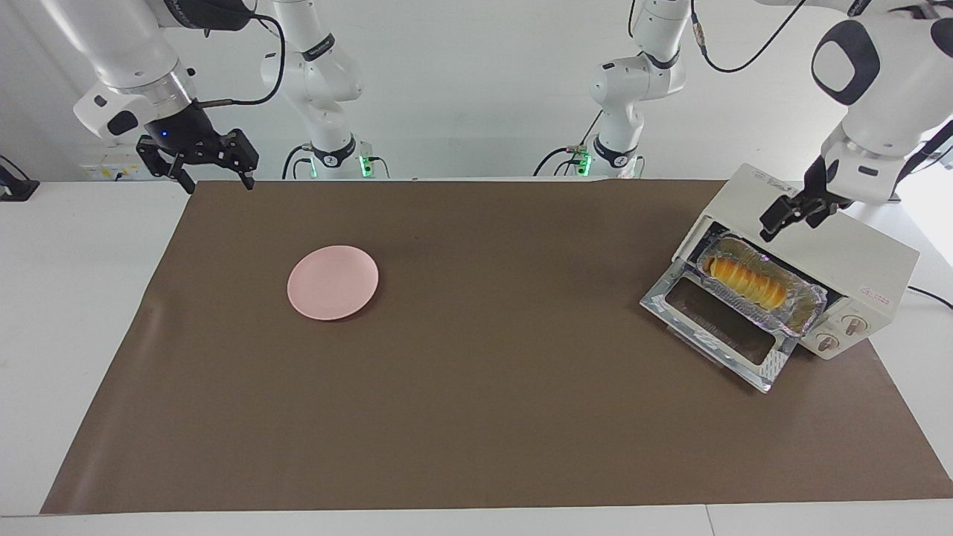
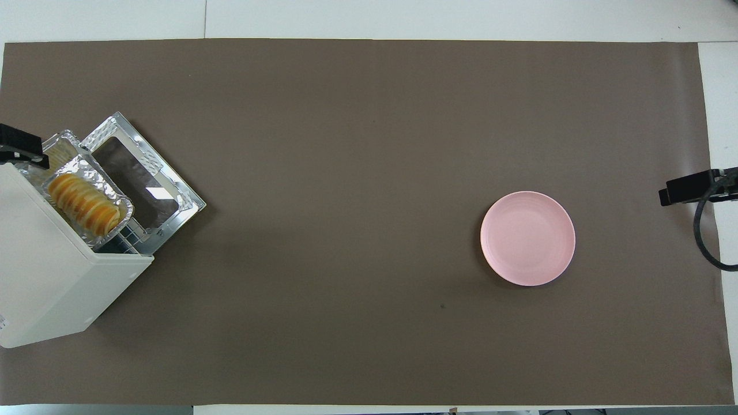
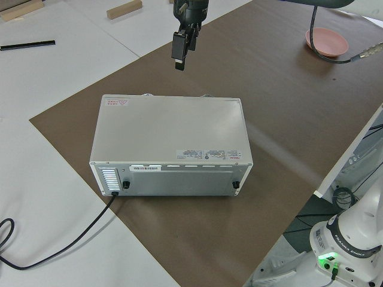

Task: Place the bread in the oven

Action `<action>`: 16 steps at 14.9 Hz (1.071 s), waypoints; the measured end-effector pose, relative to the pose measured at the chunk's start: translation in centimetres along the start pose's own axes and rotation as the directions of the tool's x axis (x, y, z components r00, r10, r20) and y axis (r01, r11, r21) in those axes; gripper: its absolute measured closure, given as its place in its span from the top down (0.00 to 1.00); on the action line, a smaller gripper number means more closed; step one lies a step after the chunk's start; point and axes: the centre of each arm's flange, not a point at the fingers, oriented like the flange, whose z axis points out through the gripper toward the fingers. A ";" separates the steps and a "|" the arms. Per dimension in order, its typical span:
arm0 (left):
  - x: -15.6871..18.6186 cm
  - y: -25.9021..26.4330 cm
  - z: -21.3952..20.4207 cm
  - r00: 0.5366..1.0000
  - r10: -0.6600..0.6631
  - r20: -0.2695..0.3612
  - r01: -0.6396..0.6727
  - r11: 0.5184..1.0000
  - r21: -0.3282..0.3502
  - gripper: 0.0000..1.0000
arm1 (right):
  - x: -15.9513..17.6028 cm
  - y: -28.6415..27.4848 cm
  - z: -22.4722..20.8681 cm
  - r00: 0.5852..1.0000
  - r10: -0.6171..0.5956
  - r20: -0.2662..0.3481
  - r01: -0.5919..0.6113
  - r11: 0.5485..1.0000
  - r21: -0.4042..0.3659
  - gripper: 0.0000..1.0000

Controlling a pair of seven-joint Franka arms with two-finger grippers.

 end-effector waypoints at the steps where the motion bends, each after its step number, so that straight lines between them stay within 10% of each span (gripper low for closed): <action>1: -1.5 -0.1 -1.6 0.997 0.078 0.004 -0.078 0.997 0.001 1.00 | 0.0 0.0 0.0 1.000 0.000 0.000 0.000 1.000 0.000 1.00; 16: -3.2 5.8 -2.0 0.970 0.238 0.046 -0.235 0.970 -0.057 1.00 | 0.0 0.0 0.0 1.000 0.000 0.000 0.000 1.000 0.000 1.00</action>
